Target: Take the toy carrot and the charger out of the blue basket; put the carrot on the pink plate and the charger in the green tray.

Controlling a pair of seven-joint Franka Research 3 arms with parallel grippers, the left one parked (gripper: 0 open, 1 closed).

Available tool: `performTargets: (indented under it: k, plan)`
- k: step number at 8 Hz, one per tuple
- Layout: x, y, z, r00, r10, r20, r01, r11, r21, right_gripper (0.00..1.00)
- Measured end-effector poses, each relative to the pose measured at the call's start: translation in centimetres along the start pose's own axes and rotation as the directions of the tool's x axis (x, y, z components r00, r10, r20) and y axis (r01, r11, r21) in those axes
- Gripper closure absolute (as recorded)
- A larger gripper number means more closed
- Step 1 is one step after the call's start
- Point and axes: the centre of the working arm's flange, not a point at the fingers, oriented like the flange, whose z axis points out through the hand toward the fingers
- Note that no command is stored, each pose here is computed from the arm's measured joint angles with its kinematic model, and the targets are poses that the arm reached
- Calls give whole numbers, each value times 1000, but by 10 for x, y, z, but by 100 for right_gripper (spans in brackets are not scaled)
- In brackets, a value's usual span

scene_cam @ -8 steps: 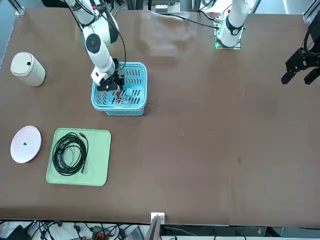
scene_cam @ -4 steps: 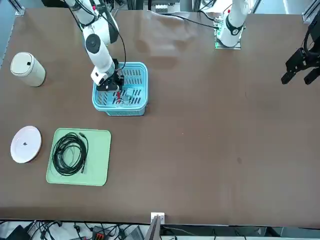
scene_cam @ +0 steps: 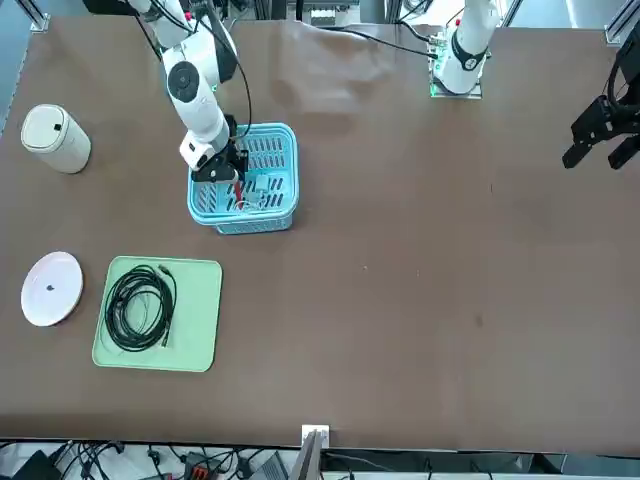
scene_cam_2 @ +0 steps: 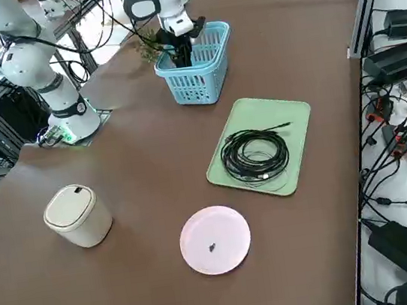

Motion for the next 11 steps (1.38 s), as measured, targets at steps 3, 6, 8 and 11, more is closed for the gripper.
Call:
performTargets:
  k: [3, 6, 8, 11]
  plan:
    - [8, 1, -45, 1000, 12, 27, -11, 1000, -19, 69]
    - [28, 5, -104, 994, 42, 100, -37, 998, -50, 69]
    - [43, 10, -145, 991, 63, 114, -57, 997, -52, 69]
    - [62, 24, -180, 994, 56, 90, -52, 997, -51, 69]
